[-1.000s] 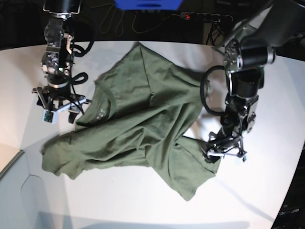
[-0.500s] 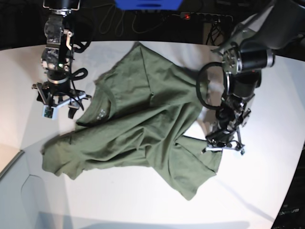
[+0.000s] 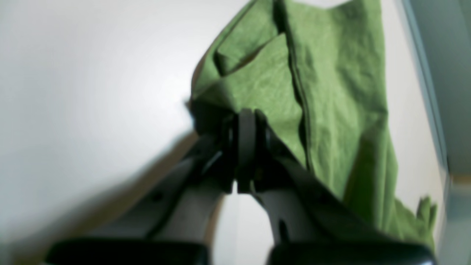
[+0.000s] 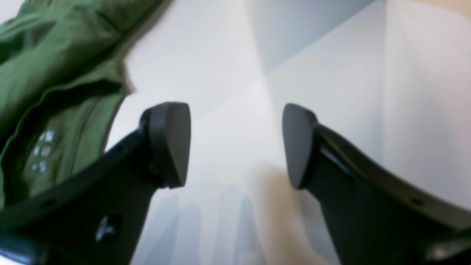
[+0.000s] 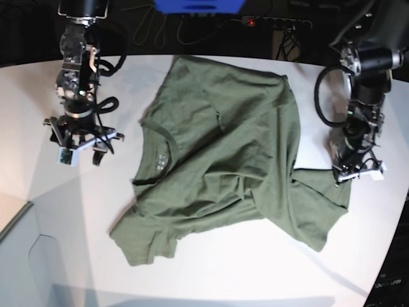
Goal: Layout the t-shirt on the table in an organized manner, then fold the t-shirt properly
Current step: 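Grasp the folded-over sleeve with the left gripper and spread it flat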
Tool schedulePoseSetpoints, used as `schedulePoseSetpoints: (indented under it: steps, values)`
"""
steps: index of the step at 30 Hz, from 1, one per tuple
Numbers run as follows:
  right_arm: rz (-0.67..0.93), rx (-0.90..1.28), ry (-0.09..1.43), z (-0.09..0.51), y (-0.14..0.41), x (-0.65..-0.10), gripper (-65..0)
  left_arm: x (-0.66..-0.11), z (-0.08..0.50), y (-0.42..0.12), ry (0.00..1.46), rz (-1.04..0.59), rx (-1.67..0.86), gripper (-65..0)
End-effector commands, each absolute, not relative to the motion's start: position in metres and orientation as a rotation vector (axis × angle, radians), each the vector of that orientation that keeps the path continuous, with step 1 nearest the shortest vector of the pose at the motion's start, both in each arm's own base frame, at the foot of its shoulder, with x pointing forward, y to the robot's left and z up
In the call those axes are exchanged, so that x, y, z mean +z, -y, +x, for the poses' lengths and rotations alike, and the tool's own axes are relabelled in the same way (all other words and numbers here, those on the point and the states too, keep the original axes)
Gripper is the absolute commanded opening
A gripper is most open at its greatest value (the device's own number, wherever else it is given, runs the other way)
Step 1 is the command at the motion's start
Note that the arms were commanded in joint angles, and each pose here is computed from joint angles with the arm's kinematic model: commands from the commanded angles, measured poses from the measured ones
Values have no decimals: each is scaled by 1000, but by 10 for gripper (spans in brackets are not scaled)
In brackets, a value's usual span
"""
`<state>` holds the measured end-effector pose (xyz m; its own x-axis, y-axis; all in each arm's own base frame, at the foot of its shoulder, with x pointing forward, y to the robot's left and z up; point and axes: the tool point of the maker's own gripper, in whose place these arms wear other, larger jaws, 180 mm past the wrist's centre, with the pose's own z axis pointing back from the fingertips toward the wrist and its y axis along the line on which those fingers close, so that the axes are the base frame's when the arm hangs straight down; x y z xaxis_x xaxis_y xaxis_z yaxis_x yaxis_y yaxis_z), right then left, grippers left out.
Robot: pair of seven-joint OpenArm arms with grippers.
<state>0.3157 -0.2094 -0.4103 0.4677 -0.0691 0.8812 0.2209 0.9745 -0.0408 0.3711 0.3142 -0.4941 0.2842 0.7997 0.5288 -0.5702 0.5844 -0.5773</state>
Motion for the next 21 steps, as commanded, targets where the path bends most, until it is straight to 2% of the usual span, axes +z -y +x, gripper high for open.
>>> schedulePoseSetpoints:
  steps: [1, 7, 9, 11, 14, 17, 19, 21]
  values:
    - [-151, -159, 1127, 327, 204, -396, -277, -521, 333, -320, 721, -228, 932, -649]
    - [-139, -149, 1132, 328, 198, -395, -277, -477, 324, -318, 814, -329, 837, -648]
    - [-125, -132, 1134, 330, 190, -395, -277, -458, 324, -313, 864, -347, 792, -614]
    - [-123, -128, 1136, 331, 189, -394, -277, -445, 324, -308, 898, -357, 752, -532]
    - [-122, -129, 1136, 331, 188, -394, -277, -441, 323, -304, 908, -361, 738, -337]
    - [-122, -129, 1136, 331, 188, -394, -277, -440, 322, -304, 914, -363, 740, -186]
    - [-122, -129, 1136, 331, 188, -394, -277, -434, 323, -311, 939, -366, 766, -138]
    - [-122, -129, 1136, 331, 188, -394, -277, -430, 323, -316, 964, -384, 825, -138]
